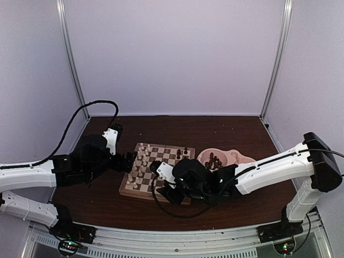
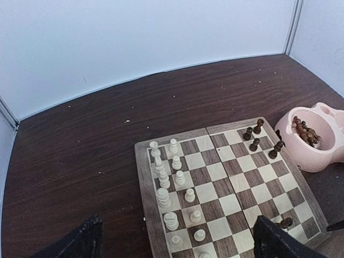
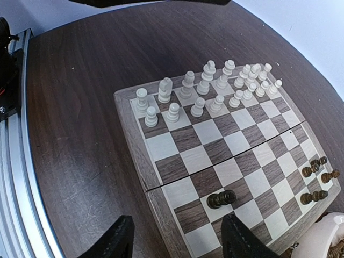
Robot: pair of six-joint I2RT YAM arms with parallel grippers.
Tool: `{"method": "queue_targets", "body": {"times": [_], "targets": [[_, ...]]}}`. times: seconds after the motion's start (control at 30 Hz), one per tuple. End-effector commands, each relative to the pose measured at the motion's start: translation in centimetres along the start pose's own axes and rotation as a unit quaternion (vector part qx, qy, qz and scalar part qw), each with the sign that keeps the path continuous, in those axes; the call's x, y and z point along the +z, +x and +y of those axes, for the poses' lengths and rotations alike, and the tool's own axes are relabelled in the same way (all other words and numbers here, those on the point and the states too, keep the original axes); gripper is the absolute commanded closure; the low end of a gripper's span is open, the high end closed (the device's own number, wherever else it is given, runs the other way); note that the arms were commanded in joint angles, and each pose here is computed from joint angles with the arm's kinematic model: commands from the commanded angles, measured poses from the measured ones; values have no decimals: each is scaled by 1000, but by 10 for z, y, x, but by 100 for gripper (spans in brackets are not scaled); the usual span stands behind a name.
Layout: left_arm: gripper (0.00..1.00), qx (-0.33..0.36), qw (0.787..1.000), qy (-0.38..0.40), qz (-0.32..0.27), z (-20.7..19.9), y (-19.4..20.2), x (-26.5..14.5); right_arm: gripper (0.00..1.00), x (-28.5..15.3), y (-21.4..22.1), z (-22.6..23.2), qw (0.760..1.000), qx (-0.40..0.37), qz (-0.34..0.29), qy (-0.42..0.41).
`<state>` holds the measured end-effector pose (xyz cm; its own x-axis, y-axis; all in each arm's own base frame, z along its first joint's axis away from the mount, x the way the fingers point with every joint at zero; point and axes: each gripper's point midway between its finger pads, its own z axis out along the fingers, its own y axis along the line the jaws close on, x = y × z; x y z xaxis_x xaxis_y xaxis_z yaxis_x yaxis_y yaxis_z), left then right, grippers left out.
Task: Set up the chess pieces on the board
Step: Place the queen at d8.
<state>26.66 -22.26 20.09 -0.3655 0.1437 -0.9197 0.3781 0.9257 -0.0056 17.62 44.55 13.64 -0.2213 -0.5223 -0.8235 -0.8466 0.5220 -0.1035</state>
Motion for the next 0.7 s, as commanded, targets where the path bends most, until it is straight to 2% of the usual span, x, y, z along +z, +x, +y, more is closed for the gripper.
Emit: {"method": "queue_targets", "body": {"times": [0.0, 0.53, 0.67], "targets": [[2, -17, 1000, -5, -18, 5, -7, -3, 43, 8, 2, -3, 999, 10, 27, 16], [2, -13, 1000, 11, -13, -3, -5, 0, 51, 35, 11, -42, 993, 87, 60, 43], [2, -14, 1000, 12, -14, -3, -6, -1, 56, 41, 15, -47, 992, 93, 69, 43]]}}
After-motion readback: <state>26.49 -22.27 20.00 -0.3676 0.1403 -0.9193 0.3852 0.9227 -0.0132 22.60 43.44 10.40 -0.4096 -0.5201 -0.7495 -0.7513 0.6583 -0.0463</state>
